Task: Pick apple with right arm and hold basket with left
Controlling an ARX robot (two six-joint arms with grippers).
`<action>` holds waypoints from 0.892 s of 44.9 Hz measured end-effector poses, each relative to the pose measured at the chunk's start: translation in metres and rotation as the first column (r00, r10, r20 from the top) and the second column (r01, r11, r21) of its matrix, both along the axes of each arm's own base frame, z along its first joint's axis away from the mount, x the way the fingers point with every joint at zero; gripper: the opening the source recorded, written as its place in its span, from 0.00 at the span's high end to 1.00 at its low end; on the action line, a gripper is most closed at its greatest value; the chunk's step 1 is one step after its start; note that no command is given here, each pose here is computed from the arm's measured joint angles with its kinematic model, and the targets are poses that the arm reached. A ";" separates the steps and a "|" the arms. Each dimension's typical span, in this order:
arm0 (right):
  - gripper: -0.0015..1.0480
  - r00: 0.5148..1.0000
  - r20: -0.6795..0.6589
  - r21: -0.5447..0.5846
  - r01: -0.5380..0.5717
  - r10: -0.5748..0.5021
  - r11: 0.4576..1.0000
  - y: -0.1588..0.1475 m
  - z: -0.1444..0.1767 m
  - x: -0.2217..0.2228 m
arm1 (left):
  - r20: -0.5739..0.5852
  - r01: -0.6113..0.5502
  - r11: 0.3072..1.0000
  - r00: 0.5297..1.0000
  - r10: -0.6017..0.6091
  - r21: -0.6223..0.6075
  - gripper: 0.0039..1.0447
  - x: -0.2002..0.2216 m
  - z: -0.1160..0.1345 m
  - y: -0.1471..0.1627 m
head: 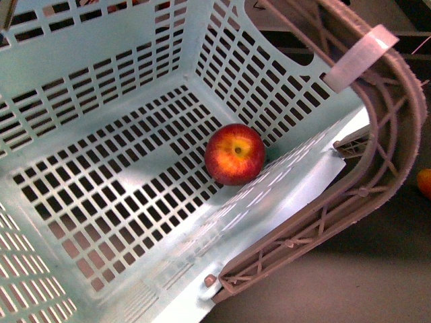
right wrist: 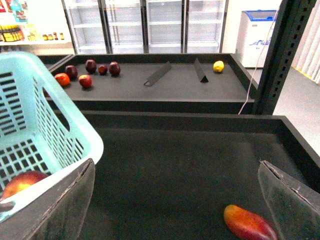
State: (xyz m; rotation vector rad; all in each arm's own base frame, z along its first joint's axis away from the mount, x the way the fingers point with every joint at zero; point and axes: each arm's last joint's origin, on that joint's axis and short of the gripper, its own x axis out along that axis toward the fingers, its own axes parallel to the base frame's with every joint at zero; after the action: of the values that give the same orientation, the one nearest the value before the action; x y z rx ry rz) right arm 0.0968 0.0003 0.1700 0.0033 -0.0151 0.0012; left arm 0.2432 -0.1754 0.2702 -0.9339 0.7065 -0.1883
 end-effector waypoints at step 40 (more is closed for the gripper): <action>0.09 1.000 0.000 0.000 0.000 0.000 1.000 0.000 0.000 0.000 | -0.275 -0.610 0.768 0.786 0.554 -0.195 0.94 0.095 -0.103 0.111</action>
State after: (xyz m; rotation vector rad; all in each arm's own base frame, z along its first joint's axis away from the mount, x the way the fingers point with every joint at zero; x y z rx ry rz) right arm 0.0968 0.0003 0.1700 0.0033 -0.0154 0.0012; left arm 0.3387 -0.0641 0.1670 -1.4176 0.5463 0.3856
